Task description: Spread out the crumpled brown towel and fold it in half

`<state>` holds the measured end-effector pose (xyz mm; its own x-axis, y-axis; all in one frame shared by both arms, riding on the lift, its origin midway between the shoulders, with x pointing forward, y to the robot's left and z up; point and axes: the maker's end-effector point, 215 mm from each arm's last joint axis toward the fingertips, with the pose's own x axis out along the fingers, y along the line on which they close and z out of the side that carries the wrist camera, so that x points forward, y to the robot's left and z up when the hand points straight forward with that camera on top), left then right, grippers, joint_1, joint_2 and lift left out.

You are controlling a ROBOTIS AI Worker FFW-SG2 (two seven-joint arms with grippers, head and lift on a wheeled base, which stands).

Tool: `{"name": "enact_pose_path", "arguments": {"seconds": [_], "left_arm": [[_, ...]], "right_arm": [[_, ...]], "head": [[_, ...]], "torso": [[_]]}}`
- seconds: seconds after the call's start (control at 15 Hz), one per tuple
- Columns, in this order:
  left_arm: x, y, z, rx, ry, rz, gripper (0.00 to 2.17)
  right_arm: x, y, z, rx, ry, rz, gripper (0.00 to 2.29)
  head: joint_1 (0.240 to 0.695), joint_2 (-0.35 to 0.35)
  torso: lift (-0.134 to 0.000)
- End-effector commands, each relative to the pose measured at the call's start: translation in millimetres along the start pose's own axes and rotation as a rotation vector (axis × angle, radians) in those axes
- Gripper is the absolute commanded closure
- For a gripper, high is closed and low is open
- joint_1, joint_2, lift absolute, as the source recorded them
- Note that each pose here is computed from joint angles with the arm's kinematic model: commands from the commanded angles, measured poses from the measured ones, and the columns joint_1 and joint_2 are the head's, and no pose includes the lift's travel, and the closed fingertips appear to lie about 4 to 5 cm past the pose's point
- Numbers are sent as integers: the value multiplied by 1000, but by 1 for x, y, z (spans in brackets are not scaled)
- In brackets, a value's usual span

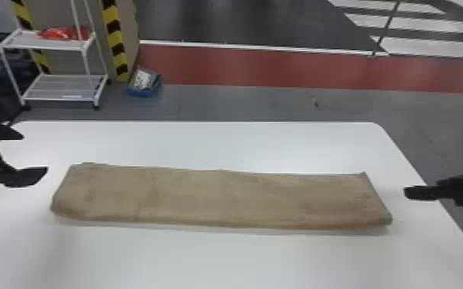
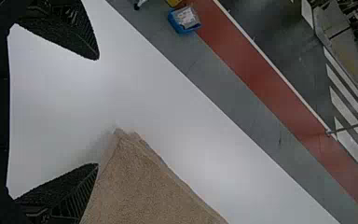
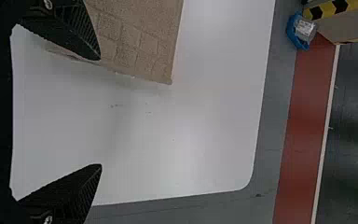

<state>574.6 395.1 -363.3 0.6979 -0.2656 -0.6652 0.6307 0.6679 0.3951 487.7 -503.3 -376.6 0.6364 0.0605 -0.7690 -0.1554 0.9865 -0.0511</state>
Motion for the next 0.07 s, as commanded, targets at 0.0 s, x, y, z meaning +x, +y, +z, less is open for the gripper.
{"name": "enact_pose_path", "arguments": {"seconds": [0.0], "left_arm": [[-1, 2, 0, 5, -1, 3, 76]], "right_arm": [[3, 4, 3, -5, 3, 3, 60]], "head": [[695, -112]], "torso": [[-125]]}}
